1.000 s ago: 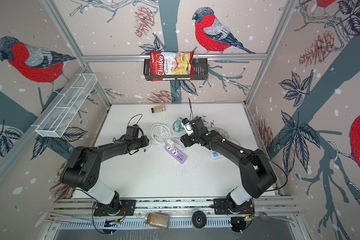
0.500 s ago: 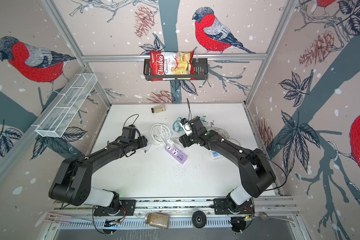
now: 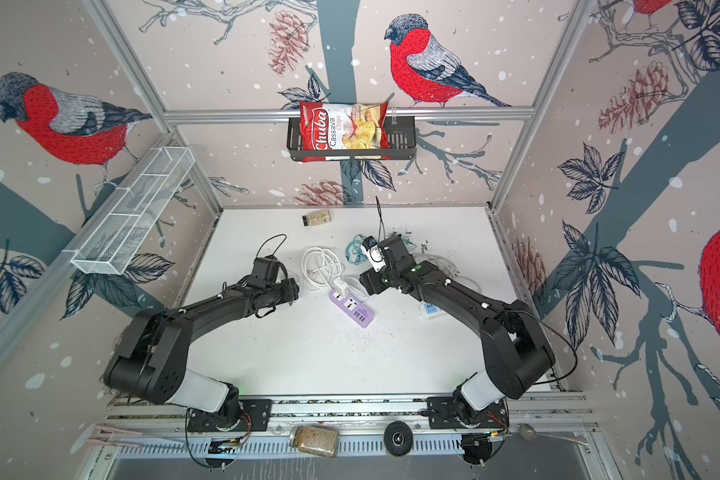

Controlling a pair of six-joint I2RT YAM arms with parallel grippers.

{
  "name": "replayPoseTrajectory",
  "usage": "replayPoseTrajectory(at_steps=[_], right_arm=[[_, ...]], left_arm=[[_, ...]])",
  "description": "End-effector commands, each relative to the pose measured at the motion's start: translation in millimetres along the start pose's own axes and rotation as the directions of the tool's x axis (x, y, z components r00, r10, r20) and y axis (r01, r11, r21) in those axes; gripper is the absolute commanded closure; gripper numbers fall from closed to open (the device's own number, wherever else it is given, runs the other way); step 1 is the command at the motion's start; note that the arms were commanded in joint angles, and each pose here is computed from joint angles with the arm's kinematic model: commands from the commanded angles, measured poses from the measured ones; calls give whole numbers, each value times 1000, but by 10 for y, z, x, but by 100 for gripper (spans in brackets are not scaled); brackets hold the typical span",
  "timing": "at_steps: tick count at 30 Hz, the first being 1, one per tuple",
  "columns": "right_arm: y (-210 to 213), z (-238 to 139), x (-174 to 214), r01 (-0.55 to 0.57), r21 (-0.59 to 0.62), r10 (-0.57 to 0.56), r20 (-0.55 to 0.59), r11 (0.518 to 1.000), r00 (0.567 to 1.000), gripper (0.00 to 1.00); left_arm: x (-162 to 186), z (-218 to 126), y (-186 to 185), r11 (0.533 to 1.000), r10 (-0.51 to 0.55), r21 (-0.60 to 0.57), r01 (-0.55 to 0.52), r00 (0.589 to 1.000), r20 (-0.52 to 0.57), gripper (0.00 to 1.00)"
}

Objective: Insert the plug

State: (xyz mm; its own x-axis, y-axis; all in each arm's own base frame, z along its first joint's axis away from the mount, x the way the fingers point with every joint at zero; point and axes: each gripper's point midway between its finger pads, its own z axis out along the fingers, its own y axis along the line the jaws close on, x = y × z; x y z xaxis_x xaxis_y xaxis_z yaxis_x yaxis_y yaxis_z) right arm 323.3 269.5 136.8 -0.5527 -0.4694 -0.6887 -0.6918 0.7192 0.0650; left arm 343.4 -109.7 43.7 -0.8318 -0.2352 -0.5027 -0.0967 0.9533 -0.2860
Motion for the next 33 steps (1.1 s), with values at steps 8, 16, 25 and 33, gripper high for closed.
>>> replayPoseTrajectory(at_steps=[8,16,25,33], right_arm=[[-22,-45,-19,-8,13,8,14,1000,1000,23],[-23,-29,-14,-7,11,7,11,1000,1000,23],[-33,-15,3,-10,14,10,5,1000,1000,23],[-55,-8,0,-14,13,14,7,1000,1000,23]], left_arm=[[71,112,-12,998,67,-12,-67,997,-37,34],[127,139,-13,993,112,-29,-114,991,-68,34],[176,222,19,989,128,-62,-135,985,-113,37],[226,209,9,987,138,-66,-147,982,-128,38]])
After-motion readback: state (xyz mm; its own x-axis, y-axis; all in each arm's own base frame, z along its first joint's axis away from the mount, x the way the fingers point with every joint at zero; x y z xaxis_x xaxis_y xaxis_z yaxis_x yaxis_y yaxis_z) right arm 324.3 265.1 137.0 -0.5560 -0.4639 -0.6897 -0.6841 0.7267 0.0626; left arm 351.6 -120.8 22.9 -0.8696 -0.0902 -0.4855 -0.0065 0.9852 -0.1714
